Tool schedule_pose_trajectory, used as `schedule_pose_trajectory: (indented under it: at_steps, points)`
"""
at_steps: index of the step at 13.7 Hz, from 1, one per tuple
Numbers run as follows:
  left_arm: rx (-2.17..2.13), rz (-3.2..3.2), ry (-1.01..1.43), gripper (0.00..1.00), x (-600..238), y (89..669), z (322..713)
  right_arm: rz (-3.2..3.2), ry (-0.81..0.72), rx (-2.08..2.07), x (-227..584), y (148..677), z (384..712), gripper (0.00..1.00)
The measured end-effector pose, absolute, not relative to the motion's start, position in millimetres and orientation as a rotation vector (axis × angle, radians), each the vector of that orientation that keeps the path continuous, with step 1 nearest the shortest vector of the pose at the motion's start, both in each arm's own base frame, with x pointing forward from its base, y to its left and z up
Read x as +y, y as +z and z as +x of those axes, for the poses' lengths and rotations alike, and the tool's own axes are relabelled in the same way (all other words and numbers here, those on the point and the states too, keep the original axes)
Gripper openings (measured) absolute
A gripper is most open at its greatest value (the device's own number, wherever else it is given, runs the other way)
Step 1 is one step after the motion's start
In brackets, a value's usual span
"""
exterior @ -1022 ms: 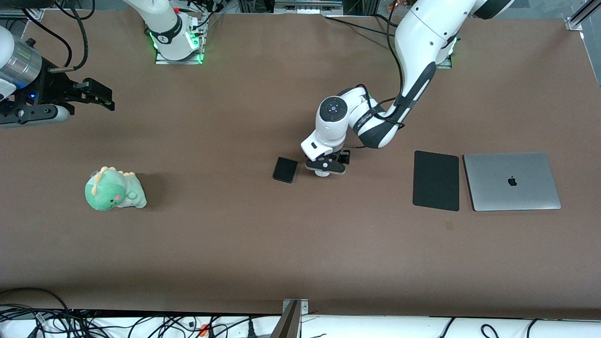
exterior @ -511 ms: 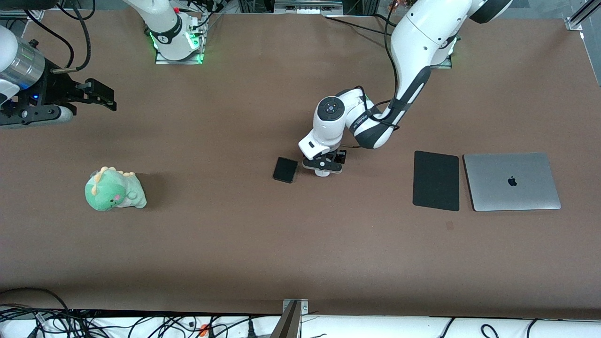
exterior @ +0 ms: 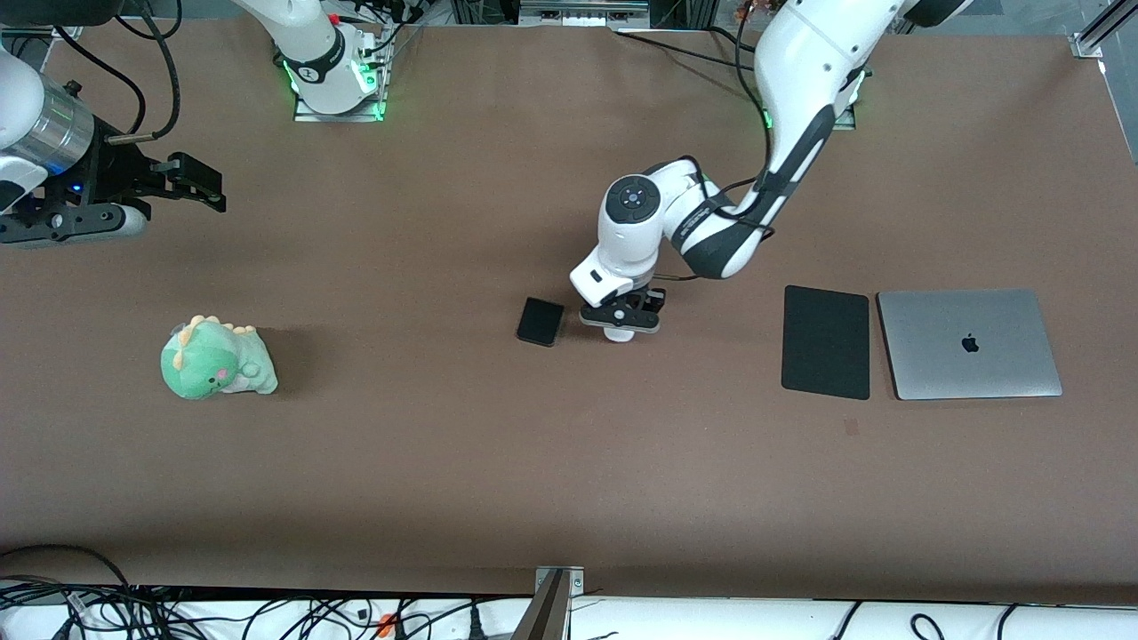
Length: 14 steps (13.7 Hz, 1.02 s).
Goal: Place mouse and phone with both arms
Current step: 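Lower the left gripper and grasp the white mouse, then carry the mouse to the mouse pad while the right gripper reaches the phone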
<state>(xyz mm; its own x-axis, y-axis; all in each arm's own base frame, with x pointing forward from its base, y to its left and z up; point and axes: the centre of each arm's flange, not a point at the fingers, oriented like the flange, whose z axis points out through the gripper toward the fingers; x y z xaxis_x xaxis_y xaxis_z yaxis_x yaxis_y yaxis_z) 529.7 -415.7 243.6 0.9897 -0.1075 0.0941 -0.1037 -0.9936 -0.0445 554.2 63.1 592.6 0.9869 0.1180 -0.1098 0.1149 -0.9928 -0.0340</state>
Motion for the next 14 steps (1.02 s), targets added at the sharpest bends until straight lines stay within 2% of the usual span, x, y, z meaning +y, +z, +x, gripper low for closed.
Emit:
schedule_pose_trajectory:
  at_steps: [4, 8, 11, 14]
  points:
    - [0.090, -2.980, -0.116, 0.62, -347, 315, 561, -3.107, 0.211, -0.158, 76, 577, 559, 1.00]
    - [0.205, -3.006, 0.017, 0.62, -243, 355, 601, -3.120, 0.203, -0.016, 136, 522, 574, 1.00]
    - [0.379, -3.025, 0.085, 0.62, -148, 363, 627, -3.107, 0.159, 0.102, 206, 466, 578, 1.00]
    - [0.447, -3.041, 0.174, 0.62, -85, 342, 631, -3.106, 0.098, 0.265, 296, 400, 571, 1.00]
